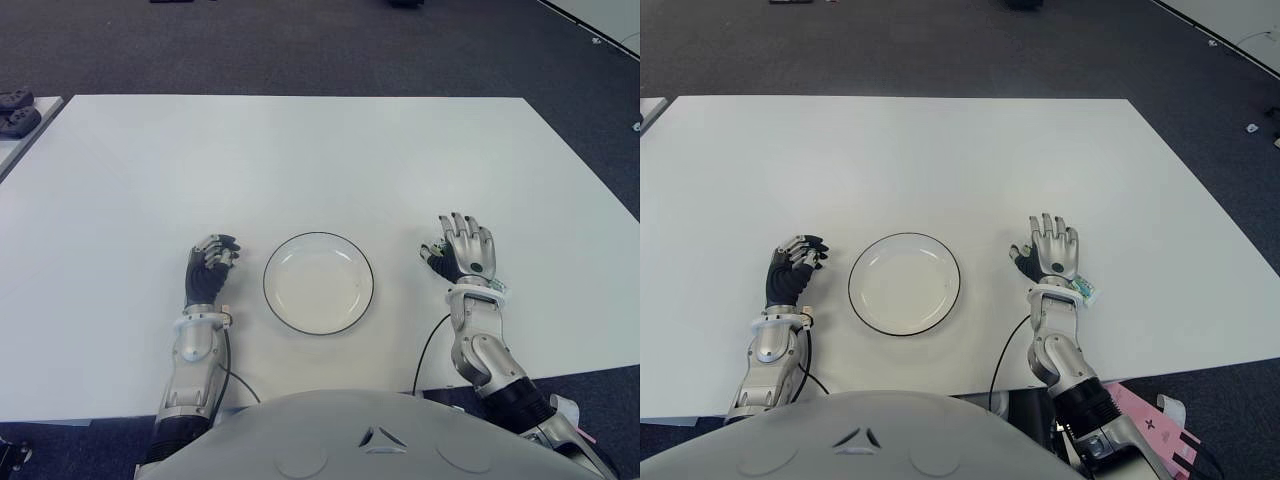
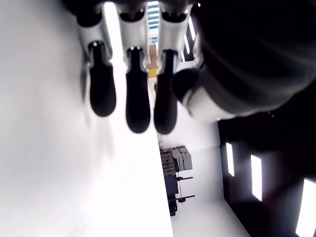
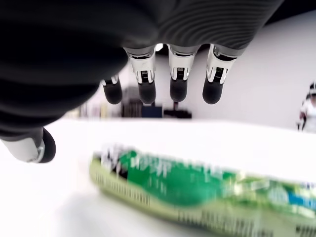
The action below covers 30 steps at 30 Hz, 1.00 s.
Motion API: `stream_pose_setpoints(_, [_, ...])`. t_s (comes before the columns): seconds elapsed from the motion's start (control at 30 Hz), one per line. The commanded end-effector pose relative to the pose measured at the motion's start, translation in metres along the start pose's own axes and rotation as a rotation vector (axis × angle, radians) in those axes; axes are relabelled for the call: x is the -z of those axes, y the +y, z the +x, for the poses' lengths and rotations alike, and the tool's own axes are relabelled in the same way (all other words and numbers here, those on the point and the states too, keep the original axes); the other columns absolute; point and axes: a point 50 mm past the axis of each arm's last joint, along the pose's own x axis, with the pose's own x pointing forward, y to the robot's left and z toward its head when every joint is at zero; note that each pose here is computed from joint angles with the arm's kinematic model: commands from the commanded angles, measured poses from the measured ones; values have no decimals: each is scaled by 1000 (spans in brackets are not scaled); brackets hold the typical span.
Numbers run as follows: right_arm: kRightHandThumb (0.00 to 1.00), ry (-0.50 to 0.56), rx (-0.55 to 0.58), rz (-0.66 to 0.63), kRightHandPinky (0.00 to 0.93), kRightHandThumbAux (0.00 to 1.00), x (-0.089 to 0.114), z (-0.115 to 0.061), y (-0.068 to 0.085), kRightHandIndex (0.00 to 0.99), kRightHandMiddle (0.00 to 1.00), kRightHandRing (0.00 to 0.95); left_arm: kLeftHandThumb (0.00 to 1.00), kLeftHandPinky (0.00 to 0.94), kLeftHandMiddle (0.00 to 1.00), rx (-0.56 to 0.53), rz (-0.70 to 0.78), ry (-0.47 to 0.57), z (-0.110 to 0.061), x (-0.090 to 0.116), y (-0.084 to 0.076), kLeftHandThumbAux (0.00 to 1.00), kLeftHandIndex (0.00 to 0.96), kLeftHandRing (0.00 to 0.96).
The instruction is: Put the toothpaste on the table into the plate.
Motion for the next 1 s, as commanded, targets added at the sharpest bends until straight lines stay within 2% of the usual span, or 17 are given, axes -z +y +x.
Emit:
stream_pose_setpoints(0.03, [445,19,85,54,0,299,2,-4,-10,0,0,0,706,540,503,13,9,109,-7,18,0,723,434,525])
stream_pose_setpoints(0.43, [468,34,157,130,0,244,1,-16,-24,0,0,0,706,545,508,12,8,115,-6,18,0,722,434,531])
stream_pose_setpoints(1.0, [544,57,177,201,0,234,9,-23,-28,0,0,0,707,557,499,5,13,120,-4,17,1,722,434,537])
